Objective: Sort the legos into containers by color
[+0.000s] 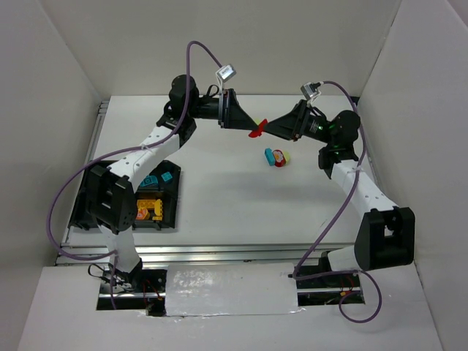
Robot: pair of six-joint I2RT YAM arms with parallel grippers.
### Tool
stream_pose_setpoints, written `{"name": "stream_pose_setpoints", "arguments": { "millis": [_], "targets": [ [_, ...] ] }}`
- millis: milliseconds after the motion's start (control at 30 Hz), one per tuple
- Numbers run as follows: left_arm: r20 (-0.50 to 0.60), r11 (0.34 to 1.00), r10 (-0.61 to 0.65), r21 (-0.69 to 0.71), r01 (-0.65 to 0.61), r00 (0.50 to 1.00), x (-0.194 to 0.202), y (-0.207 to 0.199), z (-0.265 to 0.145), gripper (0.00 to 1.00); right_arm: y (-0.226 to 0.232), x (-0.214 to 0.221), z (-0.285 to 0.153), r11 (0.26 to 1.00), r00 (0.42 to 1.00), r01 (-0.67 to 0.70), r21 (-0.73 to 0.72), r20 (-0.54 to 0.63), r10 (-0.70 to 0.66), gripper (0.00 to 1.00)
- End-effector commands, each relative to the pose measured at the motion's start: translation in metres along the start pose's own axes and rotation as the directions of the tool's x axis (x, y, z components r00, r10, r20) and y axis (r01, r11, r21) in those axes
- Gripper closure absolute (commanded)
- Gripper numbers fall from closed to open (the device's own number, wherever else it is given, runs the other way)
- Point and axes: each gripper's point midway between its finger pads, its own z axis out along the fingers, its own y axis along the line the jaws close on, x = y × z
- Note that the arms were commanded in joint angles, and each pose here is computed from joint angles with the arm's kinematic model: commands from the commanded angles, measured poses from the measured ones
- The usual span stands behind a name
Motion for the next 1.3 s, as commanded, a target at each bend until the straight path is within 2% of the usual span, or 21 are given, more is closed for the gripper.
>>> {"name": "stream_pose_setpoints", "arguments": {
  "millis": [0,33,167,200,233,300,500,533,600,667,900,933,967,1000,1033,1067,1100,1133,1167,1200,1267],
  "targets": [
    [-0.010,0.994,0.095,0.062,-0.094,0.995,-0.008,-0.023,0.004,1.00,0.020,-0.013,0.005,0.993,0.995,0.101,-0.055,0.015,-0.100,0.53],
    [-0.012,0.994,0.095,0.062,-0.094,0.995,-0.007,-0.023,0.005,1.00,0.018,-0.014,0.005,0.994,0.995,0.095,-0.055,0.016,-0.095,0.57],
    [-0.019,0.993,0.098,0.070,-0.096,0.995,-0.007,-0.024,0.007,1.00,0.018,-0.012,0.006,0.993,0.995,0.097,-0.068,0.010,-0.097,0.62],
    [-0.021,0.993,0.092,0.070,-0.090,0.996,-0.006,-0.023,0.008,1.00,0.020,-0.012,0.006,0.991,0.994,0.108,-0.078,0.009,-0.108,0.67],
    [-0.020,0.994,0.089,0.070,-0.087,0.996,-0.006,-0.023,0.008,1.00,0.020,-0.011,0.006,0.991,0.995,0.103,-0.081,0.006,-0.103,0.82],
    [-0.018,0.994,0.090,0.071,-0.088,0.996,-0.007,-0.023,0.008,1.00,0.022,-0.008,0.007,0.990,0.994,0.111,-0.090,-0.004,-0.112,1.00],
    [0.007,0.995,0.100,0.012,-0.100,0.995,-0.020,-0.016,-0.002,1.00,0.009,0.017,-0.002,0.983,0.980,0.165,-0.083,-0.095,-0.173,1.00],
    [0.008,0.996,0.090,0.011,-0.090,0.996,-0.020,-0.015,-0.005,1.00,0.006,0.020,-0.005,0.973,0.970,0.218,-0.077,-0.096,-0.225,1.00],
    [0.030,0.996,0.091,-0.009,-0.091,0.995,-0.027,-0.011,-0.017,1.00,-0.005,0.027,-0.008,0.982,0.974,0.188,-0.034,-0.119,-0.190,1.00],
    [0.032,0.996,0.093,-0.013,-0.092,0.995,-0.030,-0.009,-0.026,1.00,-0.007,0.028,-0.009,0.971,0.963,0.239,-0.019,-0.122,-0.240,1.00],
    [0.025,0.990,0.131,-0.047,-0.129,0.991,-0.034,-0.008,-0.035,1.00,-0.018,0.029,-0.010,0.974,0.968,0.226,0.032,-0.116,-0.221,1.00],
    [0.032,0.989,0.128,-0.074,-0.125,0.991,-0.035,-0.006,-0.038,1.00,-0.020,0.028,-0.010,0.973,0.969,0.225,0.044,-0.116,-0.218,1.00],
    [0.077,0.981,0.125,-0.156,-0.112,0.989,-0.044,0.008,-0.046,1.00,-0.029,0.029,-0.011,0.979,0.978,0.185,0.088,-0.112,-0.175,1.00],
    [0.068,0.963,0.072,-0.266,-0.051,0.995,-0.033,0.031,-0.057,1.00,-0.029,0.027,-0.011,0.971,0.972,0.216,0.098,-0.113,-0.205,1.00],
    [0.106,0.927,0.067,-0.375,-0.022,0.992,-0.041,0.048,-0.077,1.00,-0.036,0.027,-0.012,0.972,0.978,0.190,0.139,-0.109,-0.176,1.00],
    [0.152,0.839,0.106,-0.544,-0.006,0.983,-0.049,0.079,-0.100,1.00,-0.038,0.027,-0.012,0.970,0.978,0.192,0.150,-0.108,-0.177,1.00],
    [0.175,0.749,0.025,-0.656,0.097,0.984,-0.034,0.101,-0.125,1.00,-0.038,0.027,-0.013,0.965,0.976,0.206,0.161,-0.105,-0.191,1.00],
    [0.229,0.621,0.022,-0.766,0.166,0.973,-0.035,0.120,-0.162,1.00,-0.040,0.029,-0.014,0.965,0.978,0.195,0.176,-0.105,-0.178,1.00],
    [0.303,0.357,0.075,-0.898,0.258,0.950,-0.035,0.149,-0.215,1.00,-0.044,0.029,-0.014,0.962,0.980,0.192,0.193,-0.099,-0.175,1.00],
    [0.349,0.173,0.013,-0.924,0.342,0.937,-0.007,0.159,-0.252,1.00,-0.045,0.028,-0.015,0.961,0.980,0.188,0.201,-0.095,-0.172,1.00],
    [0.493,-0.107,0.022,-0.864,0.492,0.870,0.018,0.168,-0.326,1.00,-0.047,0.029,-0.015,0.960,0.981,0.184,0.213,-0.094,-0.167,1.00]
  ]
}}
